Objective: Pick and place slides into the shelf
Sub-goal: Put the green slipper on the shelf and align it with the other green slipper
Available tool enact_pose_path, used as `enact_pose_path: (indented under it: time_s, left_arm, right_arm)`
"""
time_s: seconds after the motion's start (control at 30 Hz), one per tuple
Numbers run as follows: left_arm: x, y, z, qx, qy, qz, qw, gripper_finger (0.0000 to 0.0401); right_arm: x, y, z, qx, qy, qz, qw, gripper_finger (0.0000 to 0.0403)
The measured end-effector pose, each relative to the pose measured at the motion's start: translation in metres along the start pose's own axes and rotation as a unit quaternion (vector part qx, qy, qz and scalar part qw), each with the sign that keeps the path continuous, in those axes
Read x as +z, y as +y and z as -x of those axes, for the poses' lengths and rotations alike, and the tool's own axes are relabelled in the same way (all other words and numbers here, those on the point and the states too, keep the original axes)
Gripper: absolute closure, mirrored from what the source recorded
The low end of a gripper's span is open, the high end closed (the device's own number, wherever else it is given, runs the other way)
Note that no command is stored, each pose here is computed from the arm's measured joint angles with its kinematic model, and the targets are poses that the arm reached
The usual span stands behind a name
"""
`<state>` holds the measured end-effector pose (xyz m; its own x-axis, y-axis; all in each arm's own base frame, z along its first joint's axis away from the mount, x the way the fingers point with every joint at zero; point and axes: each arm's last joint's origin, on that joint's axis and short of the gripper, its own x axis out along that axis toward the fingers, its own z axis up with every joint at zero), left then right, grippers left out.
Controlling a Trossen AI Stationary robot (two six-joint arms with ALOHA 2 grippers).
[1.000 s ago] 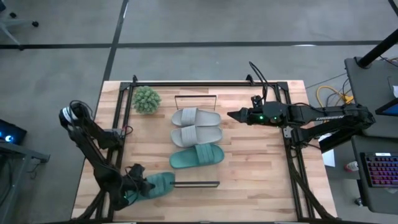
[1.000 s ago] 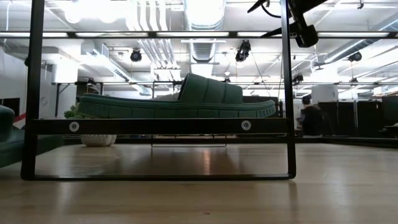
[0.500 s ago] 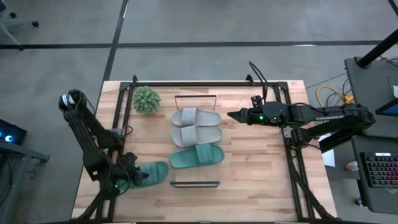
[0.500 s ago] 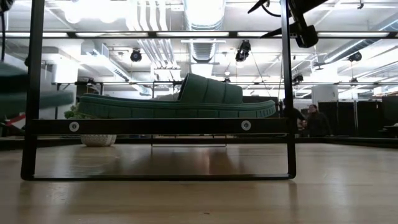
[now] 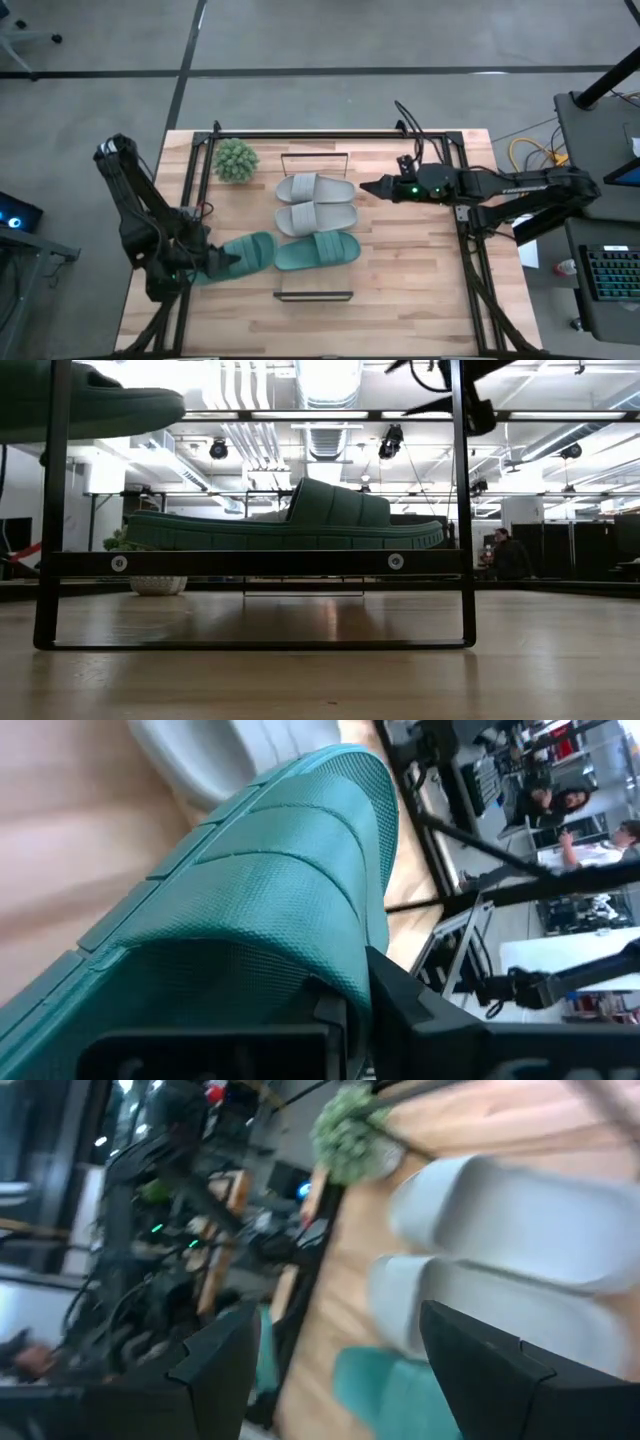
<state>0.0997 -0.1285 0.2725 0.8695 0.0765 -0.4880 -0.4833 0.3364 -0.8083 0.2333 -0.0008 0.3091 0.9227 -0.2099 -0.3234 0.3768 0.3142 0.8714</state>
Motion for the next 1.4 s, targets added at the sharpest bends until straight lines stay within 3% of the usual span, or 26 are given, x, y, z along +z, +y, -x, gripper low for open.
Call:
enact_pose_path:
  time_s: [0.5,0.73,0.93,1.03,1.4]
  left_arm:
    - [0.058,-0.011,0.005,-0.038,-0.077,-0.02,0.996,0.0401]
    - [0.065,-0.019,-0.004,-0.045,-0.055,-0.031,0.997,0.0401]
    - [0.061,-0.027,-0.011,-0.042,-0.051,-0.037,0.997,0.0401]
    - [0.06,-0.032,-0.012,-0.041,-0.051,-0.039,0.997,0.0401]
    - [0.056,-0.04,-0.017,-0.042,-0.043,-0.051,0.997,0.0401]
  right_arm:
    - [-0.023,0.013,-0.067,0.117,0.051,-0.04,0.991,0.0134]
    - [-0.027,0.044,-0.107,0.118,0.073,0.005,0.99,0.0137]
    - [-0.029,0.061,-0.133,0.066,0.115,0.049,0.99,0.0134]
    - [-0.03,0.067,-0.139,0.045,0.134,0.073,0.987,0.0131]
    - [-0.029,0.08,-0.147,0.06,0.145,0.084,0.984,0.0132]
